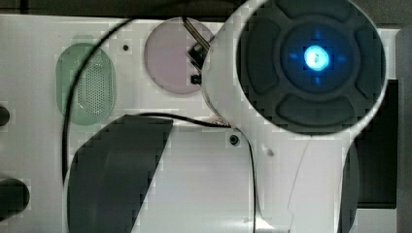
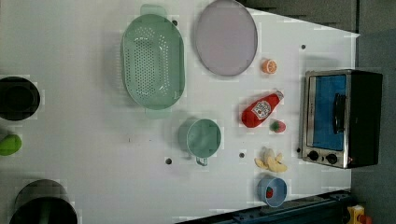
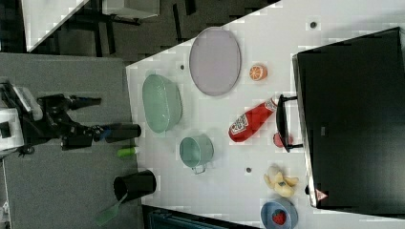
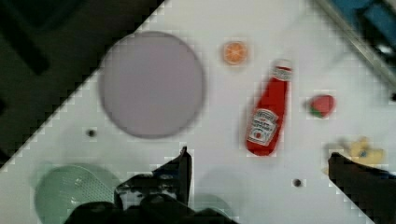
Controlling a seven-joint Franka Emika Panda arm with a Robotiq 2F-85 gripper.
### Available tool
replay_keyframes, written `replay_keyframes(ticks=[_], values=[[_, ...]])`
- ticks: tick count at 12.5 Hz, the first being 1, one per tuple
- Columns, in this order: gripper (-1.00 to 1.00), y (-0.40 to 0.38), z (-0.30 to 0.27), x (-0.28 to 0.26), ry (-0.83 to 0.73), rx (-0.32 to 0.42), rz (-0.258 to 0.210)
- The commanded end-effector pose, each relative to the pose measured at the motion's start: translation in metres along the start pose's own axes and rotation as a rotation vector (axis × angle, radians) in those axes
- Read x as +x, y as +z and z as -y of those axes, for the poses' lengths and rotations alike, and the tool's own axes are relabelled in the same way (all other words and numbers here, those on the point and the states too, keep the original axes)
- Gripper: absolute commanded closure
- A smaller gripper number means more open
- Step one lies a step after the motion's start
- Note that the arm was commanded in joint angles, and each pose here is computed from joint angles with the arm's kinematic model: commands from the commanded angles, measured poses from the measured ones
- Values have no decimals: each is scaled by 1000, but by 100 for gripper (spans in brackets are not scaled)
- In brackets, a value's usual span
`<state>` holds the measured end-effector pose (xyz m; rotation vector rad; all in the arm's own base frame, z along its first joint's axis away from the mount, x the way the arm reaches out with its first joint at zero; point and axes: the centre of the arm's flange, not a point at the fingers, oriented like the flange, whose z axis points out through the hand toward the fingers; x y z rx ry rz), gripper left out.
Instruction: Pick Ketchup from oven and place it on table.
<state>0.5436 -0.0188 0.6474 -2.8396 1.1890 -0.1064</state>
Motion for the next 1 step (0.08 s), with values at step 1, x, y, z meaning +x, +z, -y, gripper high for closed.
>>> replay_keyframes(ticks=[1], values=[[-100,15,3,2,17,-94,54]])
